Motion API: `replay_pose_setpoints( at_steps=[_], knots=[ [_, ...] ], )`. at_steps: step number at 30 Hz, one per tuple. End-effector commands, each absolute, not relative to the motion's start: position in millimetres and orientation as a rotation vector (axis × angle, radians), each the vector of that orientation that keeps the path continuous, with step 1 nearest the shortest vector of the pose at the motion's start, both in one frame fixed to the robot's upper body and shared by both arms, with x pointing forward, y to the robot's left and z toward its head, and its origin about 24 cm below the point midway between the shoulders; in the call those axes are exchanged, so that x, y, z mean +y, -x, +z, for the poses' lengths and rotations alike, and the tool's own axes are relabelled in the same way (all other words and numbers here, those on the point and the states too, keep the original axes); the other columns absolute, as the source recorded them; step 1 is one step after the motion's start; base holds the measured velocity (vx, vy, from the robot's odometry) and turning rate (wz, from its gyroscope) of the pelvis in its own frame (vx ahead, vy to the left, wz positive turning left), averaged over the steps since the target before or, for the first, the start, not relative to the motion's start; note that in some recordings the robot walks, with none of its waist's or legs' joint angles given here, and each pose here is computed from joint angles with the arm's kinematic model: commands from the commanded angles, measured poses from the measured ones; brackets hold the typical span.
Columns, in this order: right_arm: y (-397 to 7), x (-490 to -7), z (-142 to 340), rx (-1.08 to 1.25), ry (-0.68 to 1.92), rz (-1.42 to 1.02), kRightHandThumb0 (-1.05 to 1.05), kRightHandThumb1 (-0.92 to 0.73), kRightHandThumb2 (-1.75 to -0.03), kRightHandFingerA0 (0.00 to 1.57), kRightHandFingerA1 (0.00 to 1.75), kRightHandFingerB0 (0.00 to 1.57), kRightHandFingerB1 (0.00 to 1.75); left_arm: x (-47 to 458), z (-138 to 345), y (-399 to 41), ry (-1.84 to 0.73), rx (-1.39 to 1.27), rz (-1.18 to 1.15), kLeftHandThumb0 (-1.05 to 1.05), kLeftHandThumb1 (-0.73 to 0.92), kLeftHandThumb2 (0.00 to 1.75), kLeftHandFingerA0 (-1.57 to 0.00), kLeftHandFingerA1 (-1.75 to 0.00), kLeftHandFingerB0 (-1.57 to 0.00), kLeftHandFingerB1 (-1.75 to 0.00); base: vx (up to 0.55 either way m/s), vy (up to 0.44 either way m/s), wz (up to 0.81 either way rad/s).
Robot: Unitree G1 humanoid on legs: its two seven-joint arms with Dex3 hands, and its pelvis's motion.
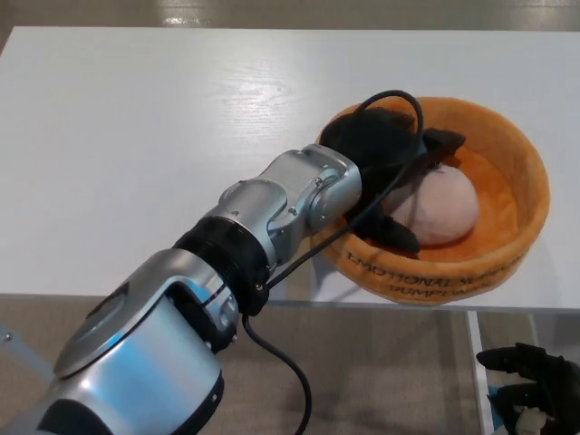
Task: Use the left hand to pick up the pink round toy on the left and place it inside the orange plate on the desk.
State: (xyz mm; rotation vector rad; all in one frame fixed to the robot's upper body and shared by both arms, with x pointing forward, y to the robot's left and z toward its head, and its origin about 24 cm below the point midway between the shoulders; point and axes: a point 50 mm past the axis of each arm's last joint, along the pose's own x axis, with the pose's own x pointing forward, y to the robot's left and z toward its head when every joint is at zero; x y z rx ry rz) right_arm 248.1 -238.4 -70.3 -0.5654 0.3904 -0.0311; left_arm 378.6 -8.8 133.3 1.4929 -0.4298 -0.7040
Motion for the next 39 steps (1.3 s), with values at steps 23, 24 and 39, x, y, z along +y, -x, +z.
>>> replay_pose_setpoints(
  at_steps=[23, 24, 39],
  knots=[
    [-246, -243, -70, 0.389, 0.571, -0.038, -0.08, -0.64, -0.58, 0.61, 0.55, 0.67, 0.51, 33, 284, -347, -1.220, -0.873, -0.520, -0.96, 0.54, 0.99, 0.00, 0.00, 0.00, -0.02, 0.00, 0.000, 0.00],
    [-246, -243, -70, 0.391, 0.572, -0.037, -0.09, -0.65, -0.58, 0.59, 0.54, 0.67, 0.50, 43, 291, -341, -1.193, -0.896, -0.514, -0.92, 0.51, 0.95, 0.00, -0.01, 0.00, -0.03, 0.00, 0.000, 0.00],
    [-247, -247, -68, 0.392, 0.575, -0.037, -0.08, -0.64, -0.58, 0.60, 0.55, 0.67, 0.51, 176, 286, -264, -0.623, -0.885, -0.693, -0.24, 0.73, 0.61, -0.54, -0.43, -0.44, -0.36, 0.00, 0.000, 0.00]
  ],
)
